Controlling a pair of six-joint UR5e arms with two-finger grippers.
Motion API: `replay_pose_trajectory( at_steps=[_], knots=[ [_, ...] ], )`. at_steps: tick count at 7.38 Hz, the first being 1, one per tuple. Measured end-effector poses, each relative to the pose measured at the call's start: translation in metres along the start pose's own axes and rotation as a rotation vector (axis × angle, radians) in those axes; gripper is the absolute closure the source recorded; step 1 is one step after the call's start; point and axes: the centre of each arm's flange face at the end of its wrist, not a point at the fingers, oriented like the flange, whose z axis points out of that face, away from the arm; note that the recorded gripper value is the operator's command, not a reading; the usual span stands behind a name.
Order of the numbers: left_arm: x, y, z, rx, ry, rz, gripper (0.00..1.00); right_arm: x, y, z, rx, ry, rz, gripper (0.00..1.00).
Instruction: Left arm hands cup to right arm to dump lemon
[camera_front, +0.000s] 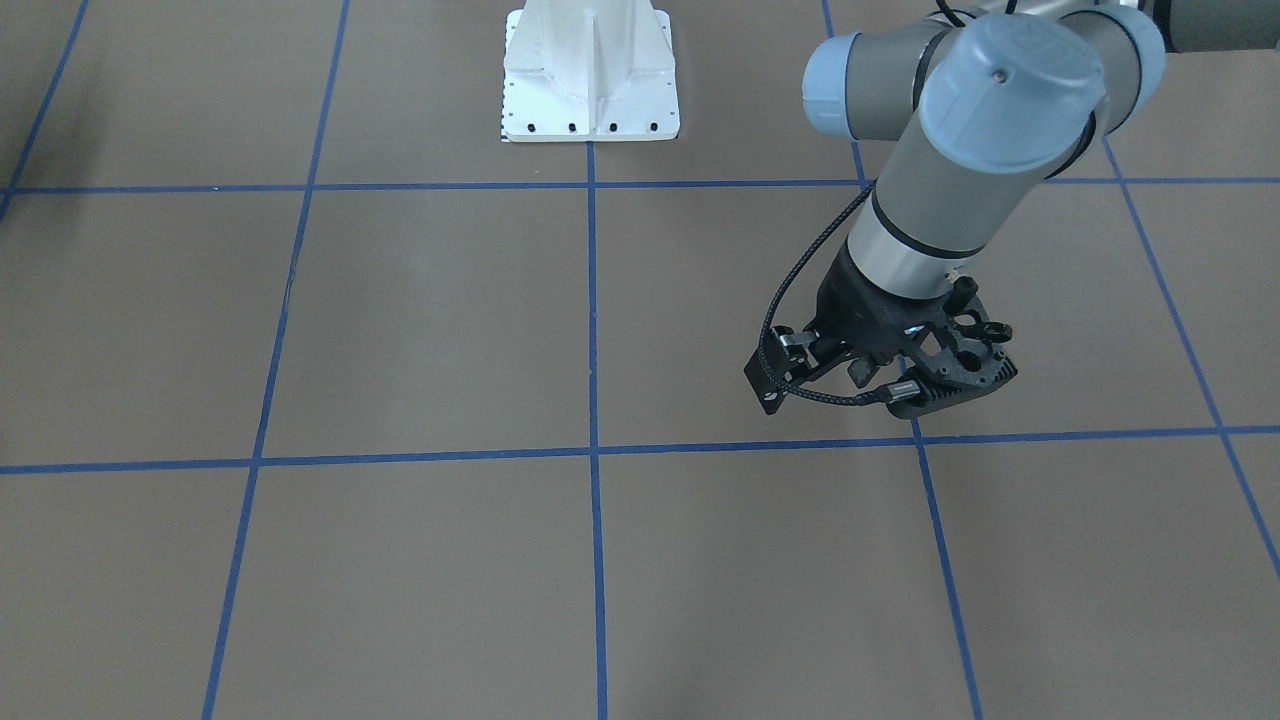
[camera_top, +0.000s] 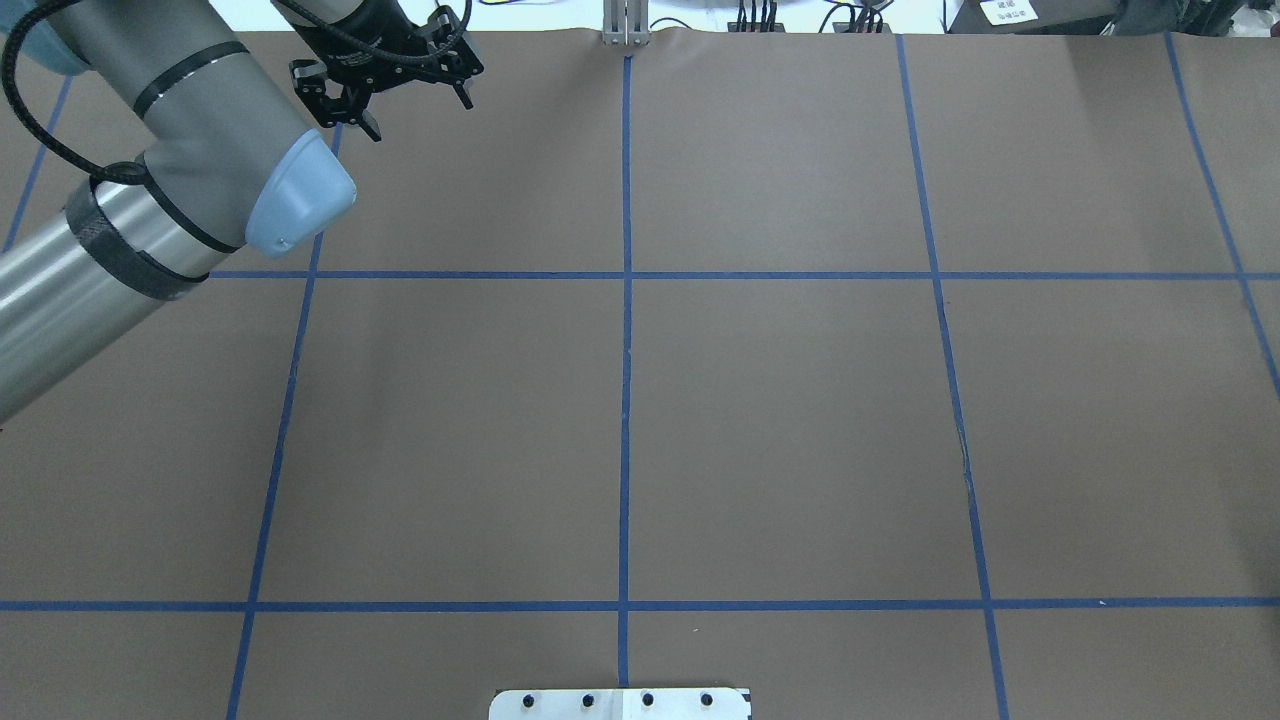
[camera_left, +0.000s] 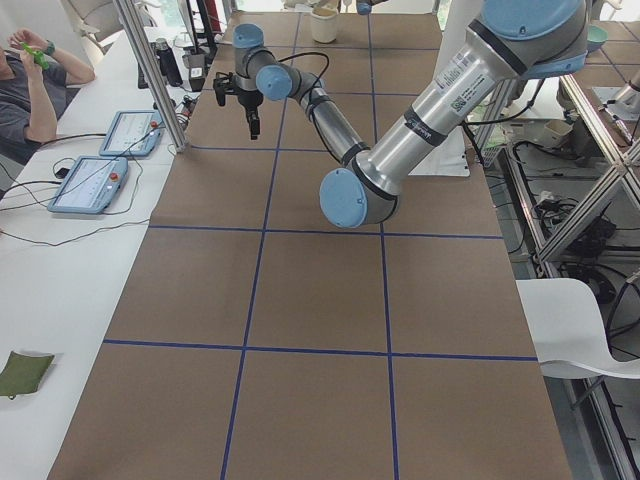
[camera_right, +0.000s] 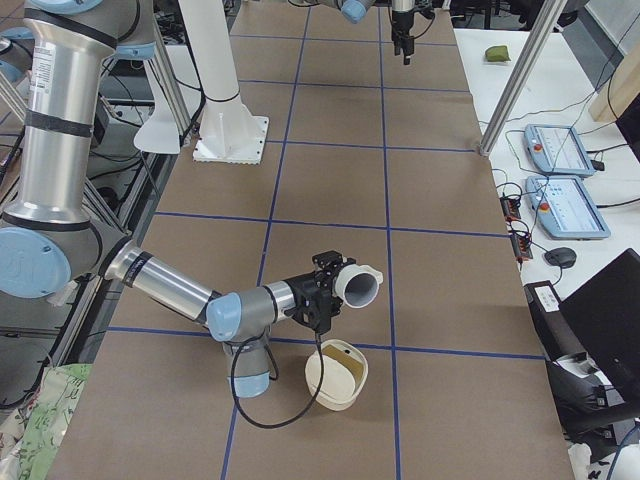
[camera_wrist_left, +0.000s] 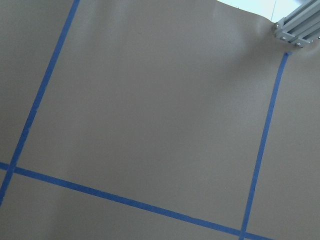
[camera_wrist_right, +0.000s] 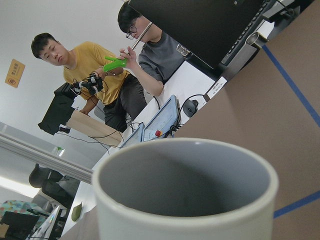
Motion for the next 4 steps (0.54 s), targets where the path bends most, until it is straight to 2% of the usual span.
replay_pose_trajectory(
  at_steps=[4],
  knots=[
    [-0.004,0.0,0.008,-0.005,-0.001,-0.001,0.0,-0.081,-0.04,0.076,-0.032,0.157,-0.293,0.9]
  ],
)
